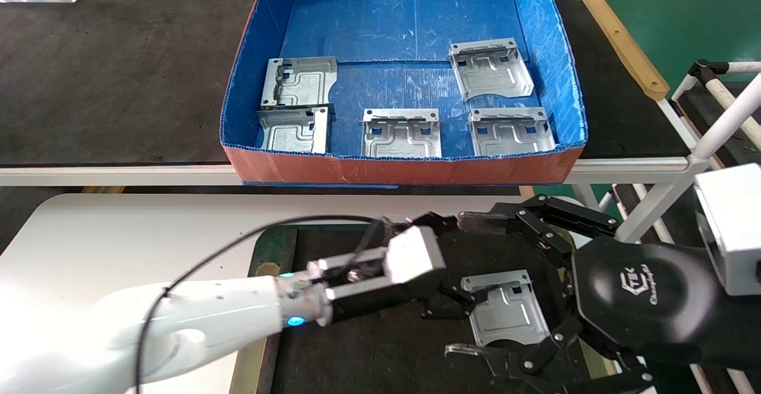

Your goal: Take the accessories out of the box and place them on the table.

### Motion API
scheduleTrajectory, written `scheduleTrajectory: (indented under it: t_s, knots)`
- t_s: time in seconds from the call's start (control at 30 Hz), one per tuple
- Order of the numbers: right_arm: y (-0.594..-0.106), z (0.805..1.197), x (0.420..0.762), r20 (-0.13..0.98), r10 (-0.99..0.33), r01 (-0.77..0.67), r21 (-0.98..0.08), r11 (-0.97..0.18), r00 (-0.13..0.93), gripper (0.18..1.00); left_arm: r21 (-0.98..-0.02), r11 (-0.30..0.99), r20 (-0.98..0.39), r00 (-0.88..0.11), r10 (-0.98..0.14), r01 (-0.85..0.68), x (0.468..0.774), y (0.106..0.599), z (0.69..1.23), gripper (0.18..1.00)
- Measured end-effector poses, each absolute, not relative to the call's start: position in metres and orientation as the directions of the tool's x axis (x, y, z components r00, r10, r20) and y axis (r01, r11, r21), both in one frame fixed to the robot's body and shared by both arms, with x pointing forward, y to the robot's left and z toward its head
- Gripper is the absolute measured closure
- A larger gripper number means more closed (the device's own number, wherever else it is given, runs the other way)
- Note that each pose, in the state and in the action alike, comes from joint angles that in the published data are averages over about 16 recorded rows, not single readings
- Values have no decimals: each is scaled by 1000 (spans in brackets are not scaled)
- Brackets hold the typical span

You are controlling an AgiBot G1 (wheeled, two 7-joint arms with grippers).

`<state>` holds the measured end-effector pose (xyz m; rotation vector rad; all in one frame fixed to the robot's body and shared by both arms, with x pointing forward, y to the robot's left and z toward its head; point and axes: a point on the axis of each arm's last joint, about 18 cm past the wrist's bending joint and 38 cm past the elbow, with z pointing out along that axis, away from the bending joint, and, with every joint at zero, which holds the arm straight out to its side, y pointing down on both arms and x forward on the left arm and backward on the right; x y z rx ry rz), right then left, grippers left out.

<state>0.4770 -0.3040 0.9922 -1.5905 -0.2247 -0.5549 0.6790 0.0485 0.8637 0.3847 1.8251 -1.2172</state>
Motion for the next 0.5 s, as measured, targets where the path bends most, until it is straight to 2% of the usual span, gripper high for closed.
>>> scheduleTrajectory:
  t_s: [0.33,0.5]
  knots:
    - [-304,992,477,476,-184,463,-879,-109,860,178,-732,304,-681,-671,-293,610,656,92,893,353]
    - [-304,992,477,476,-184,463,-879,-109,860,178,-777,227,-629,-712,-313,587,642,117,909,279]
